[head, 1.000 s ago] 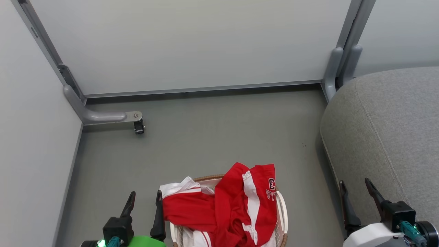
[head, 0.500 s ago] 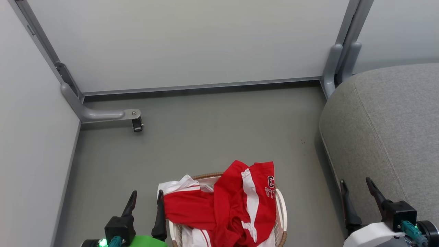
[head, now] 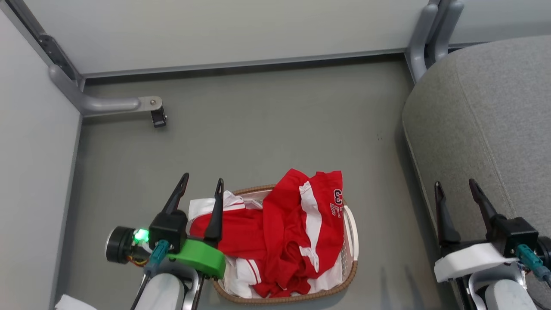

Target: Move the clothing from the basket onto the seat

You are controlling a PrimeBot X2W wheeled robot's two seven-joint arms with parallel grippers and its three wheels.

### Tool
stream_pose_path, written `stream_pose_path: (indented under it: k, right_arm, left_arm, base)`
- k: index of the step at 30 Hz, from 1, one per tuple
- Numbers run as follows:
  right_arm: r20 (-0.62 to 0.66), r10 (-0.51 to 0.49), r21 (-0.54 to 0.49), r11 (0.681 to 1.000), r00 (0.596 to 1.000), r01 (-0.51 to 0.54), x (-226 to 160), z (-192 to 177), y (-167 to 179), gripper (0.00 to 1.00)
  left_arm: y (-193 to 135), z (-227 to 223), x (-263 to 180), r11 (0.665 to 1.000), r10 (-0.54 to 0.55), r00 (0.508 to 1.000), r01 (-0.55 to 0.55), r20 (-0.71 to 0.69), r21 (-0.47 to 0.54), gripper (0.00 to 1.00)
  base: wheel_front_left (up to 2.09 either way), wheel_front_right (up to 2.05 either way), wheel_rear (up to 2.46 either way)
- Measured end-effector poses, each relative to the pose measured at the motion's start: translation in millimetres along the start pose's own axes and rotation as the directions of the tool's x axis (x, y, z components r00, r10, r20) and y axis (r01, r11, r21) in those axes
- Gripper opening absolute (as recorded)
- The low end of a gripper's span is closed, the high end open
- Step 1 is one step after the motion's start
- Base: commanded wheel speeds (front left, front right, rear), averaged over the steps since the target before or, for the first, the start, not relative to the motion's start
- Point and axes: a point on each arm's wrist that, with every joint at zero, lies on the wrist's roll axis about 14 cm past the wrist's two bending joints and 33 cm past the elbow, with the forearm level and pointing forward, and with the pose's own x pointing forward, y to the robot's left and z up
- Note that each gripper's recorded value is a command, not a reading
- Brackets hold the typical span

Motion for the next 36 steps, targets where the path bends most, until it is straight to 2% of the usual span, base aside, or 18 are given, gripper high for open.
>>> stream_pose_path:
  k: [7, 11, 14, 17, 21, 25, 32, 36]
  right_arm:
    - [0.032, -0.031, -0.002, 1.000, 0.999, 0.031, 40.0, 1.0, -13.5, 1.00]
    - [0.028, -0.055, 0.002, 0.998, 0.998, 0.055, 60.6, -8.5, -24.0, 1.00]
    - [0.021, -0.065, 0.002, 0.998, 0.998, 0.065, 75.1, -17.9, -29.4, 1.00]
    - [0.007, -0.071, 0.010, 0.997, 0.997, 0.071, 86.9, -30.5, -33.1, 1.00]
    - [-0.034, -0.067, 0.016, 0.998, 0.997, 0.067, 93.2, -53.0, -33.6, 1.00]
    - [-0.077, -0.074, 0.016, 0.997, 0.994, 0.075, 94.2, -73.9, -38.1, 1.00]
    - [-0.137, -0.096, 0.006, 0.995, 0.986, 0.098, 88.7, -98.4, -48.8, 1.00]
    - [-0.151, -0.112, -0.002, 0.994, 0.982, 0.113, 87.6, -105.1, -55.9, 1.00]
  left_arm:
    - [-20.6, -33.1, 46.5, 0.987, -0.143, 0.985, 0.149, -0.093, 0.060, 1.00]
    - [-41.7, -75.8, 60.9, 0.959, -0.251, 0.945, 0.272, -0.209, 0.080, 1.00]
    - [-60.0, -108.6, 65.2, 0.925, -0.332, 0.897, 0.370, -0.292, 0.084, 1.00]
    - [-77.2, -149.8, 56.4, 0.883, -0.403, 0.826, 0.464, -0.395, 0.068, 1.00]
    - [-94.9, -204.5, 29.7, 0.822, -0.474, 0.702, 0.570, -0.531, 0.020, 1.00]
    - [-108.8, -241.6, 11.0, 0.760, -0.527, 0.591, 0.649, -0.611, -0.028, 1.00]
    - [-120.7, -284.7, -6.1, 0.682, -0.569, 0.449, 0.726, -0.689, -0.090, 1.00]
    - [-118.1, -306.8, -12.3, 0.645, -0.555, 0.374, 0.758, -0.743, -0.100, 1.00]
  base:
    - [0.00, 0.00, 0.00]
    - [0.00, 0.00, 0.00]
    - [0.00, 0.00, 0.00]
    - [0.00, 0.00, 0.00]
    - [0.00, 0.00, 0.00]
    - [0.00, 0.00, 0.00]
    - [0.00, 0.00, 0.00]
    - [0.00, 0.00, 0.00]
